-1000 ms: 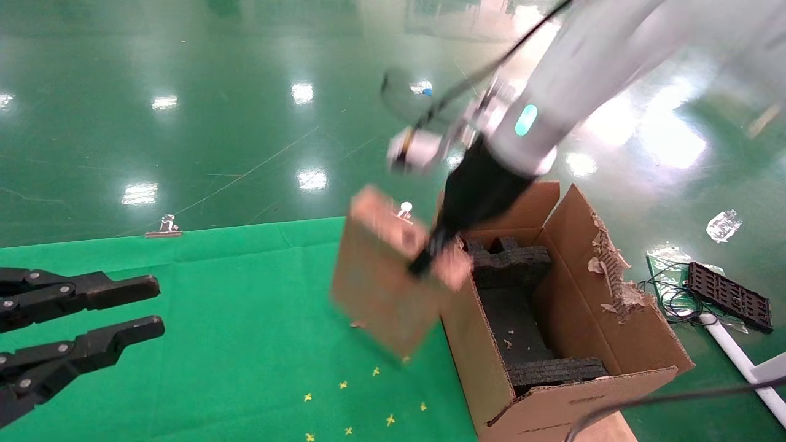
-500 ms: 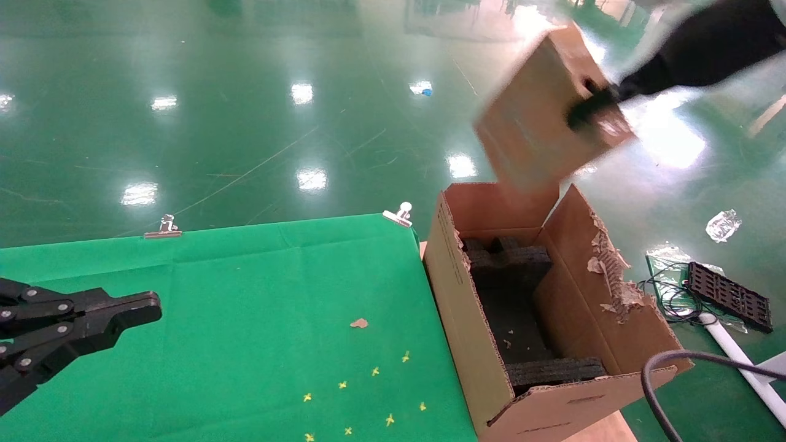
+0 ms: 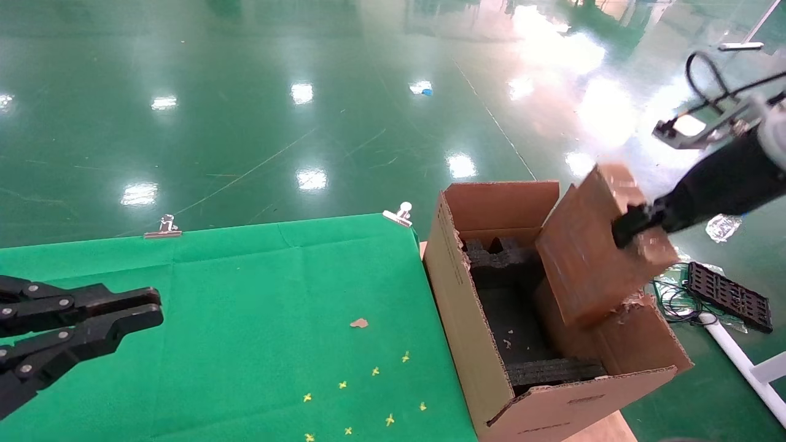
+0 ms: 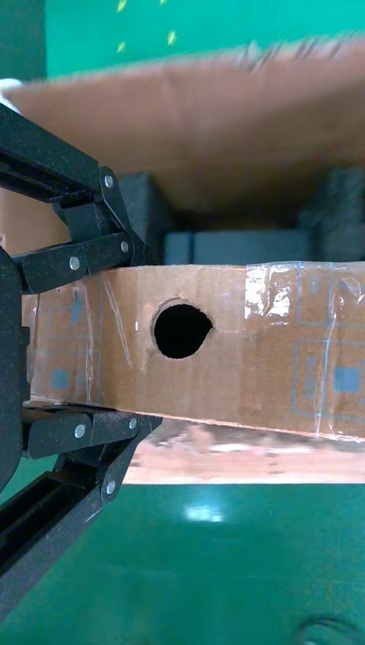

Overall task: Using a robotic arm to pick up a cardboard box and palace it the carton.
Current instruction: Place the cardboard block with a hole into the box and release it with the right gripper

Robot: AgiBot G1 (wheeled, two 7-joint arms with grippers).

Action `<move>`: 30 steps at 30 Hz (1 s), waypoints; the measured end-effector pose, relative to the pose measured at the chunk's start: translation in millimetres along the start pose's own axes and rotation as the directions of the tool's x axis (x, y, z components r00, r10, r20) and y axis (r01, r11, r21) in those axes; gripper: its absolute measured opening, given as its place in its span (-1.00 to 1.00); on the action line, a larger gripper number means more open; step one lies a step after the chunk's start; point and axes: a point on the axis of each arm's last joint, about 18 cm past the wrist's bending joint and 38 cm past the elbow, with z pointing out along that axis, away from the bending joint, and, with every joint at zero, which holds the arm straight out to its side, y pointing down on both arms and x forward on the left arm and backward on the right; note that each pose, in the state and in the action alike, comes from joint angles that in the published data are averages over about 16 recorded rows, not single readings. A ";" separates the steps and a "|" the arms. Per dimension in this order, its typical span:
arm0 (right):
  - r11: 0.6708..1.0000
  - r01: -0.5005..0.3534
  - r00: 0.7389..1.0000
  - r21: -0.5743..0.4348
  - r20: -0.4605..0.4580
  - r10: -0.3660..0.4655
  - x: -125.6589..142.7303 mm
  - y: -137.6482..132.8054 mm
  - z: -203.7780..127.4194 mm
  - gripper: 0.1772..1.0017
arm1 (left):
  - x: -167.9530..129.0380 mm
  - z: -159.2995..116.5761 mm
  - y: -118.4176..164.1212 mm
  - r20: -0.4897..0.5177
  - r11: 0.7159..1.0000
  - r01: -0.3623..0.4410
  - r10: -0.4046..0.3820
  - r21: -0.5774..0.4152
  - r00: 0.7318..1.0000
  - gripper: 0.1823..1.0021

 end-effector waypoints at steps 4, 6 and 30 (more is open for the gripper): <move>0.999 -0.013 1.000 -0.029 -0.023 0.012 4.9 6.9 15.7 -0.63 | 0.0 0.0 0.0 0.000 1.000 0.000 0.000 0.000 1.000 -0.84; 0.999 -0.013 0.999 -0.039 -0.033 0.012 6.6 9.1 22.5 -0.63 | 0.0 0.0 0.0 0.000 1.000 0.000 0.000 0.000 1.000 -0.80; 0.989 0.018 0.993 -0.144 -0.109 -0.034 15.7 44.6 114.4 -0.65 | 0.0 0.0 0.0 0.000 1.000 0.000 0.000 0.000 1.000 0.38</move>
